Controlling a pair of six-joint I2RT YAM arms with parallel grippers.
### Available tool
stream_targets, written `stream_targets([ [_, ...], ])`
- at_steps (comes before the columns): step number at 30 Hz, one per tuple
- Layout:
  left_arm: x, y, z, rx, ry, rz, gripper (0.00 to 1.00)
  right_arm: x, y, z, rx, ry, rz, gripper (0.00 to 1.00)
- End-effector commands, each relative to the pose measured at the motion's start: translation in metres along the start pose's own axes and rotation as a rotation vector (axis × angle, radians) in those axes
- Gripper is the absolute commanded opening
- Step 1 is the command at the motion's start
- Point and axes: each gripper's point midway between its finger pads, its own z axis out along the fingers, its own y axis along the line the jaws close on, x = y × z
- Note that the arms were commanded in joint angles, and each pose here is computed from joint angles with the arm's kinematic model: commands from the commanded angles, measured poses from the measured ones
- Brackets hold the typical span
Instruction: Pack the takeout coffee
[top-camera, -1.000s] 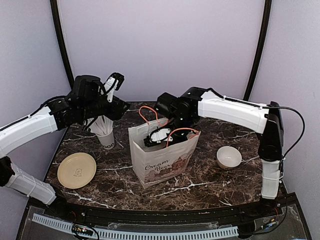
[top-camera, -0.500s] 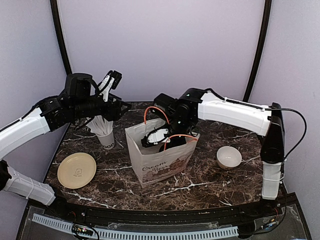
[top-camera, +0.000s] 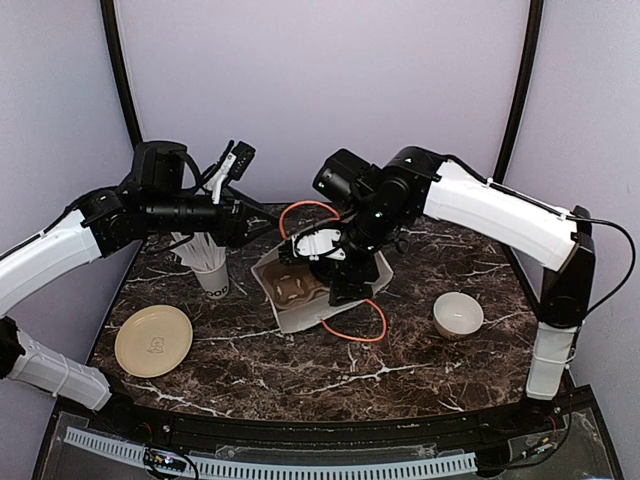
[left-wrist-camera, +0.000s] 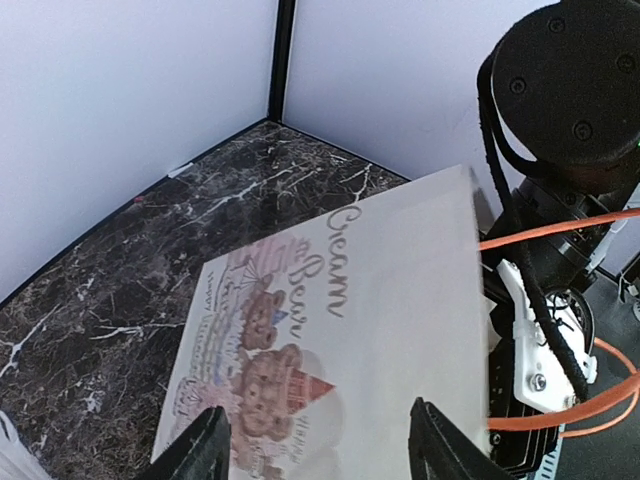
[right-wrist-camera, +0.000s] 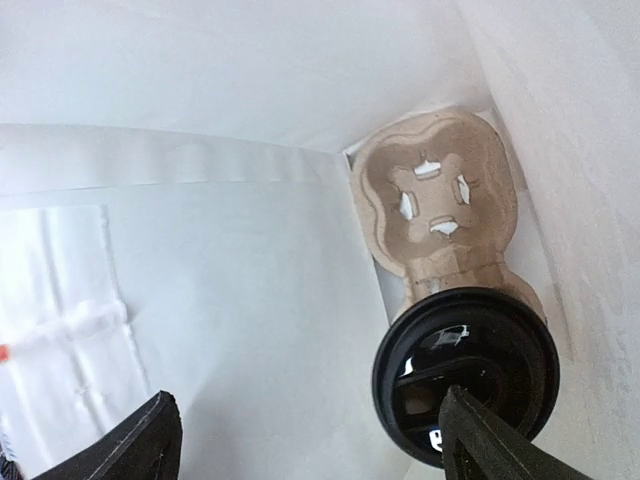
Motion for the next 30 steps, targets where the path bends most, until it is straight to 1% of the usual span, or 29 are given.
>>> stream_targets([
  [1, -0.006, -0.025, 0.000, 0.113, -0.018, 0.011, 0.64, -0.005, -0.004, -0.010, 0.019, -0.044, 0.031, 0.90],
  [4, -0.005, -0.022, -0.002, 0.083, -0.024, 0.023, 0.64, -0.002, -0.002, -0.007, 0.011, -0.037, 0.041, 0.90],
  [10, -0.008, -0.030, -0.011, 0.089, -0.048, 0.035, 0.64, 0.002, -0.002, -0.009, 0.029, -0.037, 0.049, 0.89],
  [14, -0.009, -0.042, -0.012, 0.113, -0.060, 0.065, 0.64, -0.003, -0.010, -0.022, 0.075, -0.064, 0.048, 0.88],
  [20, -0.003, -0.048, 0.006, 0.101, -0.020, 0.138, 0.63, -0.017, -0.035, -0.047, 0.175, -0.133, 0.058, 0.87],
  [22, -0.002, -0.046, 0.013, 0.071, -0.010, 0.154, 0.63, -0.019, -0.041, -0.048, 0.197, -0.137, 0.057, 0.87],
  [23, -0.003, -0.035, 0.018, 0.007, -0.001, 0.157, 0.63, -0.018, -0.043, -0.047, 0.204, -0.132, 0.056, 0.87],
  [25, -0.001, -0.023, 0.024, -0.056, 0.018, 0.172, 0.62, -0.017, -0.045, -0.044, 0.209, -0.123, 0.057, 0.87],
  [30, 0.006, -0.009, 0.036, -0.116, 0.058, 0.208, 0.61, -0.016, -0.046, -0.042, 0.204, -0.123, 0.060, 0.87],
])
